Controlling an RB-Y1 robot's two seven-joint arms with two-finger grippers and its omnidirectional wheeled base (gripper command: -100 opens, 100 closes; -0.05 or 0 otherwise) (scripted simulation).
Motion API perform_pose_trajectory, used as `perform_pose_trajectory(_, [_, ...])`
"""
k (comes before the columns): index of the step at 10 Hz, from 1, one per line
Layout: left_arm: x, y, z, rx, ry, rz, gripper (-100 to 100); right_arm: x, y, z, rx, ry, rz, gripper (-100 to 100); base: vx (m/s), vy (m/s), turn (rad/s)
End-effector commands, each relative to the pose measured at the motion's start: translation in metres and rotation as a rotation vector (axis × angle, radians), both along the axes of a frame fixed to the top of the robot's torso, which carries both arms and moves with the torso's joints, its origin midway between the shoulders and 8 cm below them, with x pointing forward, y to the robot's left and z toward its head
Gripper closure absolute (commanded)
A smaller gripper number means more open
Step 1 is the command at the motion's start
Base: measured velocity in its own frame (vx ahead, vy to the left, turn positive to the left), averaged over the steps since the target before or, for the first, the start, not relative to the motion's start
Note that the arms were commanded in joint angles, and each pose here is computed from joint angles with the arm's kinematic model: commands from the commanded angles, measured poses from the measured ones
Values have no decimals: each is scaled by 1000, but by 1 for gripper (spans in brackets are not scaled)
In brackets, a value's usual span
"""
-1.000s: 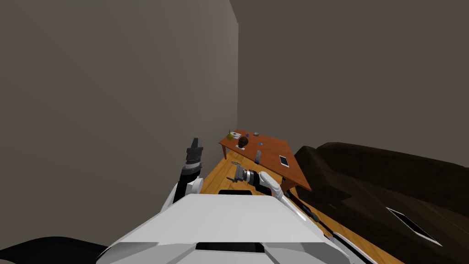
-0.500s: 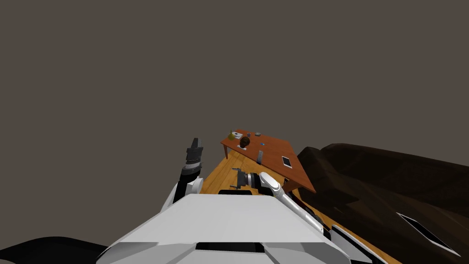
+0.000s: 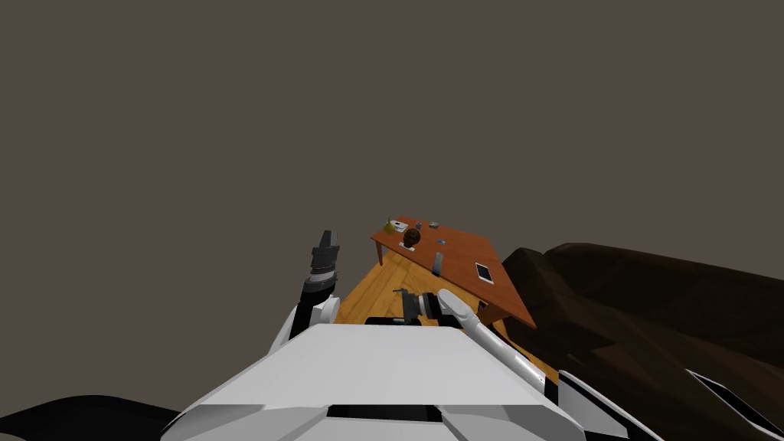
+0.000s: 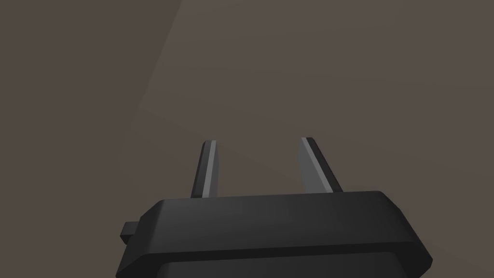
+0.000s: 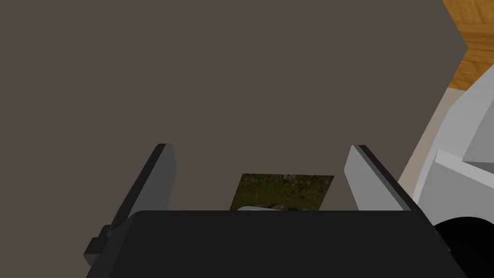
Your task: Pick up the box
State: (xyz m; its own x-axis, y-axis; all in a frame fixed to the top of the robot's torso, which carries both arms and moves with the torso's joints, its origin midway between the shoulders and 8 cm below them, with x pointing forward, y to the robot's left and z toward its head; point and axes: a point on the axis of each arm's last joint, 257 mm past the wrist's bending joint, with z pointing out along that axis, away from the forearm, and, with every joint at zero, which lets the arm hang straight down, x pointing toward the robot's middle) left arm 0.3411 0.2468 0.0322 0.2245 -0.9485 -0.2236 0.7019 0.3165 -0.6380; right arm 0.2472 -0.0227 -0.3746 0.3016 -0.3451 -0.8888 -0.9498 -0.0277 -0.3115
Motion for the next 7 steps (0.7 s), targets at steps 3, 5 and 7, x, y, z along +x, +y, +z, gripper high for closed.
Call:
perform_pose_trajectory(3, [0,0,0,0,0,0,0,-14,-32,-40,-148,-38,69,-100,12,8,59])
perform_pose_trajectory(5, [0,0,0,0,0,0,0,-19,-56,-61,-225,-49,100,-100,11,1,49])
perform_pose_trajectory(7, [0,0,0,0,0,0,0,-25,-83,-82,-312,-63,137,-100,21,-7,80])
